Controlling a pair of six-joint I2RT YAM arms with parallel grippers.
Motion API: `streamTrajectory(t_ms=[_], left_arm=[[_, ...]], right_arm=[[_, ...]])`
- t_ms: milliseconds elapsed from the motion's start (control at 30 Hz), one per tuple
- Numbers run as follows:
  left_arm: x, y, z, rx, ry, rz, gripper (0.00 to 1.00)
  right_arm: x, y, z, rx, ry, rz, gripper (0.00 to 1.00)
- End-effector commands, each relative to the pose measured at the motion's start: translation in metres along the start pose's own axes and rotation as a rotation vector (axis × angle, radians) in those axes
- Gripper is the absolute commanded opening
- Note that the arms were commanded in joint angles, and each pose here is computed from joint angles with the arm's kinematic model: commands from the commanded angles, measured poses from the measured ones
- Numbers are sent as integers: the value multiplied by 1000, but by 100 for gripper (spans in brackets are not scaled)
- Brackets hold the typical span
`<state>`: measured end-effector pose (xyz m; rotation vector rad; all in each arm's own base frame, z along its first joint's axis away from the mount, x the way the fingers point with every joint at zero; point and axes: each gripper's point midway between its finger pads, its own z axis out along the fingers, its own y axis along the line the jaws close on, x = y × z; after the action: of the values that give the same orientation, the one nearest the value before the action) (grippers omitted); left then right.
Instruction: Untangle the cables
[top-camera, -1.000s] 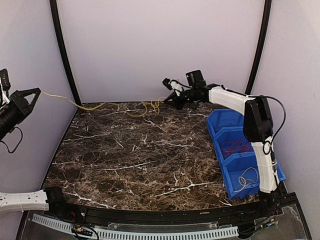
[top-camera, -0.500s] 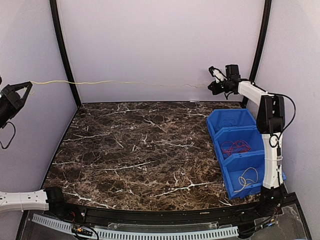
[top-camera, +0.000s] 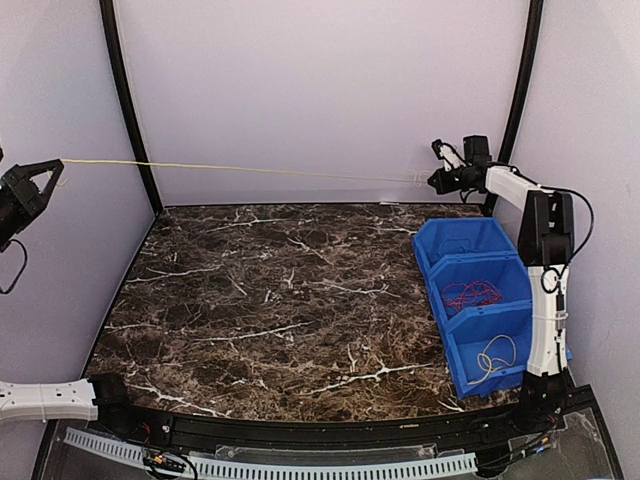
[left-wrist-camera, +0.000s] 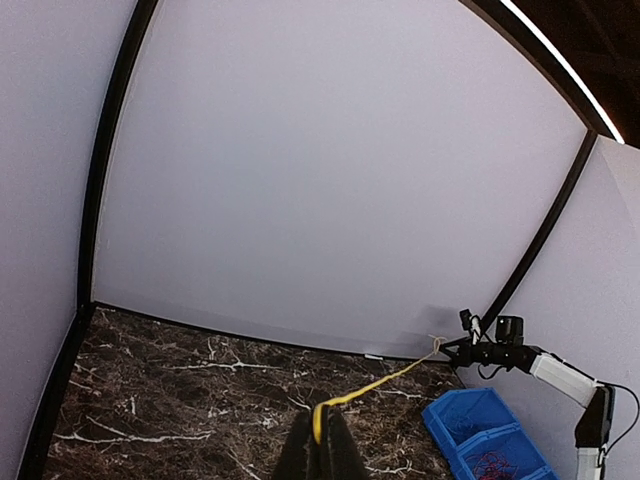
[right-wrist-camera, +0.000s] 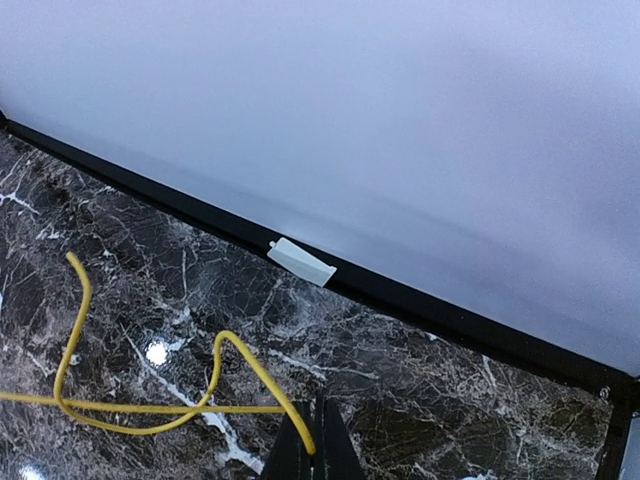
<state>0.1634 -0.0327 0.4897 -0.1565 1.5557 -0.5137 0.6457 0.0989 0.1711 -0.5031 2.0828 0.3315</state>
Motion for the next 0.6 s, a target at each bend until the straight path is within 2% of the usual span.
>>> streamTrajectory(t_ms=[0,133,367,467,567], left_arm=[[-9,-10,5,31,-61,-8,0],[26,-48,41,105,34,89,0],[76,-115,99,254,117,233,0],[86,-139,115,317,114,262,0],[110,-169,132,415,162,283,0]], right_arm=[[-12,0,-51,-12,-24,-39,0],[-25,42,-113,-96,-72,-110,0],[-28,102,-234,-106,-110,-285,0],[-9,114,-279,-91,-98,-357,0],[16,131,-311,-77,-65,-436,0]])
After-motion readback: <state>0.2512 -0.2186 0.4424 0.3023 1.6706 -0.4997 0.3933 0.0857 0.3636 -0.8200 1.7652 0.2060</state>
